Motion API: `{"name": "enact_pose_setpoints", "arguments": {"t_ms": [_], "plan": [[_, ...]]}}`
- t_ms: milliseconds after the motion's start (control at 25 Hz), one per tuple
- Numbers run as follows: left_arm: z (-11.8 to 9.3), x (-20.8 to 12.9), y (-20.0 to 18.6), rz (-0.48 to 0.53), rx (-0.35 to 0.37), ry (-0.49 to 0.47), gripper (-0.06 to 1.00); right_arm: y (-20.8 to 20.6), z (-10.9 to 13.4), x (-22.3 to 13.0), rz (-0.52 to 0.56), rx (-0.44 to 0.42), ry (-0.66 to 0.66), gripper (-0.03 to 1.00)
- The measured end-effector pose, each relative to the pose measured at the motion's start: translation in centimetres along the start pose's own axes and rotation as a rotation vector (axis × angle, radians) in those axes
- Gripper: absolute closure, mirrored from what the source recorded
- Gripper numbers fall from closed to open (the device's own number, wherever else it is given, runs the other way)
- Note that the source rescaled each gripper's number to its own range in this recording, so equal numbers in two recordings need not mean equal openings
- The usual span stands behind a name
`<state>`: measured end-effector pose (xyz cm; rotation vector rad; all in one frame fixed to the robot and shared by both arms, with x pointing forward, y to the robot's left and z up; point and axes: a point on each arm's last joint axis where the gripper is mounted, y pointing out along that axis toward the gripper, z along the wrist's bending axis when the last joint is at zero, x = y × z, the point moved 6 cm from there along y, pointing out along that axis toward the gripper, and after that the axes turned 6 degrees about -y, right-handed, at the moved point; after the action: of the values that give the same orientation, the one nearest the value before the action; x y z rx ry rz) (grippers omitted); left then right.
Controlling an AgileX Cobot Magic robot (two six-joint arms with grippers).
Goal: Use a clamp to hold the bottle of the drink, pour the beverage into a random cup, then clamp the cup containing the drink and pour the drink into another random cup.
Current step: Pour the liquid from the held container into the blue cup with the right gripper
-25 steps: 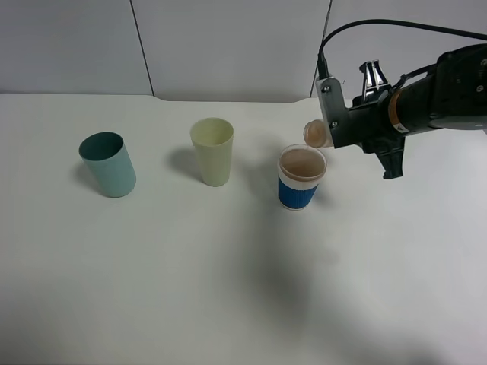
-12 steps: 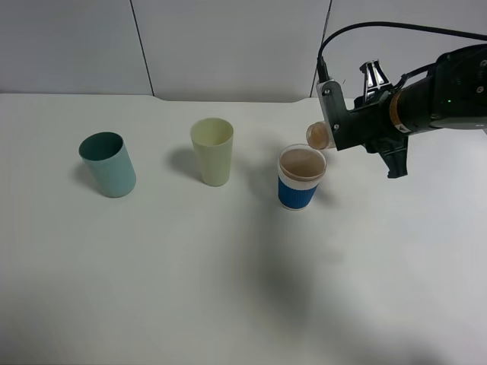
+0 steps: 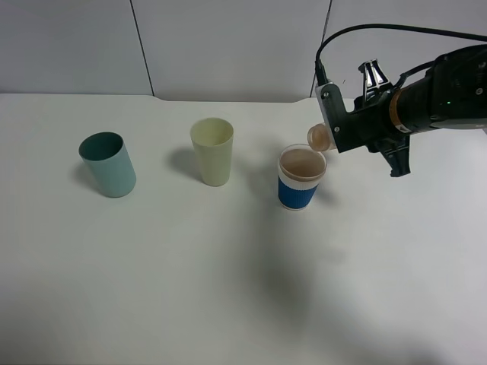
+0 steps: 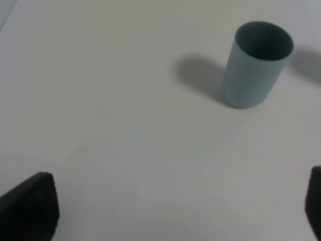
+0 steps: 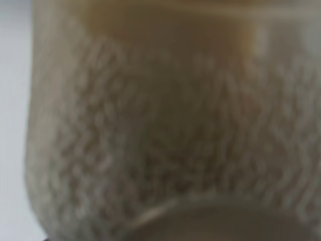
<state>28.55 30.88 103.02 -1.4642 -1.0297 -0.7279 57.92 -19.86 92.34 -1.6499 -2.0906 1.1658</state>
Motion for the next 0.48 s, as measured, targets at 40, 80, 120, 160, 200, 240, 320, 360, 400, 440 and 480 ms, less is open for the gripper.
{"name": "enact_pose_setpoints", "arguments": {"t_ms": [40,80,120,160,200,240,320,360,400,440,480], "plan": [[0.0,0.0,0.0,0.0,0.0,0.0,-0.06,0.0,0.0,0.0,0.0,0.0,0.0,0.95],[0.0,0.0,0.0,0.0,0.0,0.0,-0.06,0.0,0.0,0.0,0.0,0.0,0.0,0.95],[0.0,0.0,0.0,0.0,0.0,0.0,-0.06,0.0,0.0,0.0,0.0,0.0,0.0,0.95],[0.0,0.0,0.0,0.0,0.0,0.0,-0.06,0.0,0.0,0.0,0.0,0.0,0.0,0.95],[0.0,0.0,0.0,0.0,0.0,0.0,-0.06,0.0,0.01,-0.01,0.001,0.0,0.0,0.95],[0.0,0.0,0.0,0.0,0.0,0.0,-0.06,0.0,0.03,-0.06,0.004,0.002,0.0,0.95],[0.0,0.0,0.0,0.0,0.0,0.0,-0.06,0.0,0.11,-0.19,0.013,0.007,-0.001,0.95],[0.0,0.0,0.0,0.0,0.0,0.0,-0.06,0.0,0.18,-0.3,0.02,0.012,-0.003,0.95],[0.0,0.0,0.0,0.0,0.0,0.0,-0.06,0.0,0.18,-0.3,0.02,0.012,-0.003,0.95],[0.0,0.0,0.0,0.0,0.0,0.0,-0.06,-0.01,0.21,-0.35,0.023,0.014,-0.008,0.95],[0.0,0.0,0.0,0.0,0.0,0.0,-0.06,-0.01,0.2,-0.35,0.023,0.014,-0.015,0.95]]}}
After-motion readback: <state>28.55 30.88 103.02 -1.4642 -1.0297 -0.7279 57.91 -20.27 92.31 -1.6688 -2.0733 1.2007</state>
